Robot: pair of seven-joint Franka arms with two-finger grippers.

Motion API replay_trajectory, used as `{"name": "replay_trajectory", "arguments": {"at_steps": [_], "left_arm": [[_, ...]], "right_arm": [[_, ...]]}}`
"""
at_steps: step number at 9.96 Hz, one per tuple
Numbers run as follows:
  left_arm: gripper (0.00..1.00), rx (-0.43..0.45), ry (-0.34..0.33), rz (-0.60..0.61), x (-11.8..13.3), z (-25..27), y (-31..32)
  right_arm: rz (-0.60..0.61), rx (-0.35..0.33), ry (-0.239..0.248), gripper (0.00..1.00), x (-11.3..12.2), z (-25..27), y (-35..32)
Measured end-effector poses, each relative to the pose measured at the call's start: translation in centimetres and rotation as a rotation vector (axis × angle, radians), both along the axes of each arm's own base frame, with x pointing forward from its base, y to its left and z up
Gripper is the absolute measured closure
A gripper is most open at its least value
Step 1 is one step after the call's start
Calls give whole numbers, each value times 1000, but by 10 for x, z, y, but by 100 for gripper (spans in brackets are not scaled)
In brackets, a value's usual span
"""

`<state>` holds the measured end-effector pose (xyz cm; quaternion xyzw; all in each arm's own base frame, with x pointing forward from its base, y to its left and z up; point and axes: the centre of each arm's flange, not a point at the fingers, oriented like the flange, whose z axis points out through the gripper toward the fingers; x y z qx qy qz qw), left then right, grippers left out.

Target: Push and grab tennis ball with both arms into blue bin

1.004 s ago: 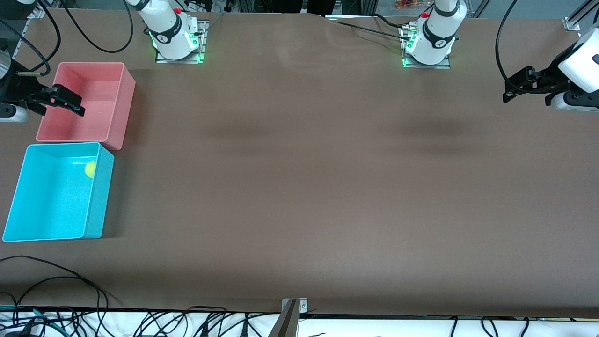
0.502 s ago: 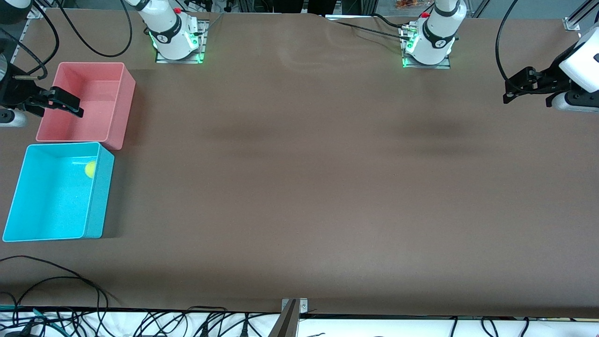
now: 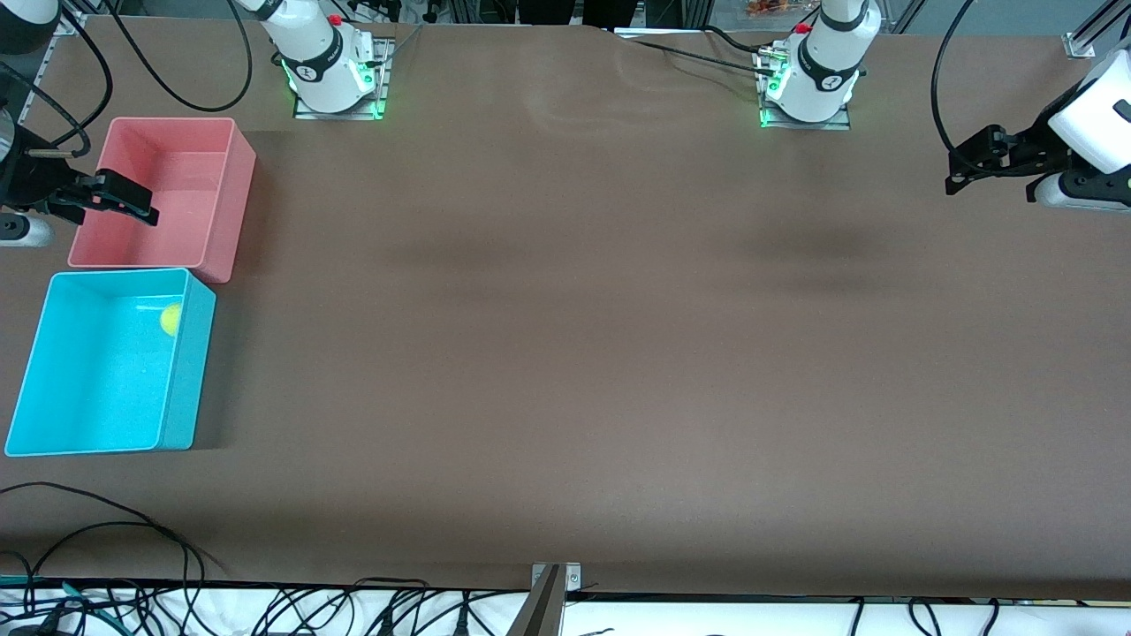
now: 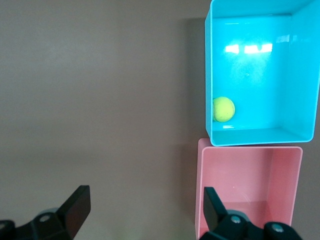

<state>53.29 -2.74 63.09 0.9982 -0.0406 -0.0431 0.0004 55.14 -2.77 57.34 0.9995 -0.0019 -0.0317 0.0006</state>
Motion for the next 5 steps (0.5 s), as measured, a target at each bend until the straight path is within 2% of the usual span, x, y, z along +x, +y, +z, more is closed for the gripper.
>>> {"name": "replay_trajectory", "arguments": {"at_steps": [5], "left_arm": [[0,0,0,-3,0,0,-2]], "right_arm": [[-5,-1,-23,0,2,4,-1]]}}
